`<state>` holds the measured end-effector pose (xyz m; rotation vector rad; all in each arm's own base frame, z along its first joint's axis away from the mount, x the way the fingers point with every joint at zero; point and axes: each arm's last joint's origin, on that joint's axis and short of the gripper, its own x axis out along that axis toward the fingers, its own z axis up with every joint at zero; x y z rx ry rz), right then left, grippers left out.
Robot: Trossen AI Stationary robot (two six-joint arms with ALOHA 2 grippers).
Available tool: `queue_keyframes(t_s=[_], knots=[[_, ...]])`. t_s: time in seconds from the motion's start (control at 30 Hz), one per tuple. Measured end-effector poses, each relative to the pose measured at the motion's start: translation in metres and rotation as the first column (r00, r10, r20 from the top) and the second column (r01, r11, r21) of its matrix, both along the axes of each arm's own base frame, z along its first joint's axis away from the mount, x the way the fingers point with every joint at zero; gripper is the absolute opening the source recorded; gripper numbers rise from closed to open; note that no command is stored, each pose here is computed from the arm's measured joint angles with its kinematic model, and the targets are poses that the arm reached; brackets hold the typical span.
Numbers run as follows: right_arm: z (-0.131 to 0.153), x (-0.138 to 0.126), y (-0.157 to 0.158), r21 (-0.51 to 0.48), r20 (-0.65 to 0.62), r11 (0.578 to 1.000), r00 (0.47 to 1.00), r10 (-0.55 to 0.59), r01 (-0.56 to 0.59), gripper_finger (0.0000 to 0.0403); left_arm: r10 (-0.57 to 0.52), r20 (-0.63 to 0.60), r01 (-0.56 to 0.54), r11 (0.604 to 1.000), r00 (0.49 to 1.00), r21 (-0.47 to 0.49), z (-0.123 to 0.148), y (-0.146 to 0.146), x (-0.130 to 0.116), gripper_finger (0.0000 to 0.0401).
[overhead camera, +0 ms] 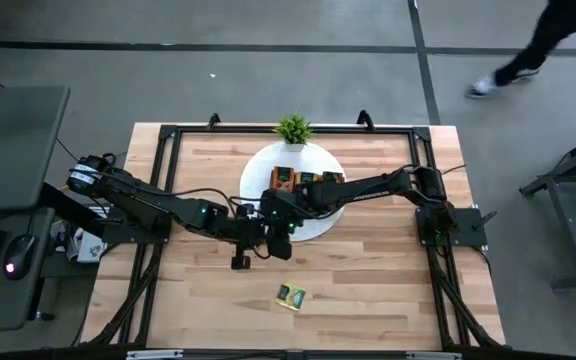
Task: Pick & Place Tea
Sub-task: Put the yellow tea bag into the middle section of the wooden organizer
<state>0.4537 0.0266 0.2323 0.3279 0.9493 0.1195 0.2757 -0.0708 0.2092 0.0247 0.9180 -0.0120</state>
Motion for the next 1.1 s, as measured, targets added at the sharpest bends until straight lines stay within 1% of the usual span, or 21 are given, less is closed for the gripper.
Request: queue_keyframes(t_s=[0.13,0.23,0.43,0.5,0.6,0.77,0.8,1.1], knots=[[-0.0025,-0.0012,-0.0006,-0.012,-0.021,1.0,1.0,-0.002,0.002,0.0144,0.0,0.0,0.0,1.0,1.0,0.0,0.0,0.0,-0.0001,0.0],[-0.0017,-0.0003,-0.0006,-0.02,-0.005,1.0,1.0,0.01,-0.01,0.0151,0.0,-0.001,0.0,1.0,1.0,0.001,0.0,0.0,-0.0001,0.0],[0.0007,0.0031,-0.0009,-0.028,0.039,1.0,0.999,-0.001,0.002,0.0142,0.004,0.006,-0.004,1.0,1.0,0.003,0.0005,0.0001,0.0002,0.0],[0.0006,0.0032,-0.0013,-0.042,0.04,0.999,0.999,-0.006,0.008,0.0131,0.005,0.006,-0.005,1.0,1.0,0.005,0.0005,0.0002,0.0002,0.0],[0.0008,0.0034,-0.0015,-0.053,0.045,0.999,0.999,-0.005,0.007,0.0101,0.005,0.01,-0.005,1.0,1.0,0.004,0.0008,0.0001,0.0005,0.0],[0.0008,0.0035,-0.0029,-0.058,0.048,0.998,0.999,0.007,-0.005,0.0022,0.006,0.011,-0.006,1.0,1.0,0.005,0.0008,0.0001,0.0005,0.0],[0.0008,0.0035,-0.0031,-0.059,0.049,0.998,0.999,0.012,-0.009,0.0011,0.006,0.011,-0.006,1.0,1.0,0.005,0.0008,0.0001,0.0006,0.0],[-0.0001,0.0028,-0.0048,-0.119,0.043,0.993,0.999,0.0,0.005,0.0002,0.027,-0.003,-0.027,0.999,1.0,0.038,-0.0003,0.0016,-0.001,0.0]])
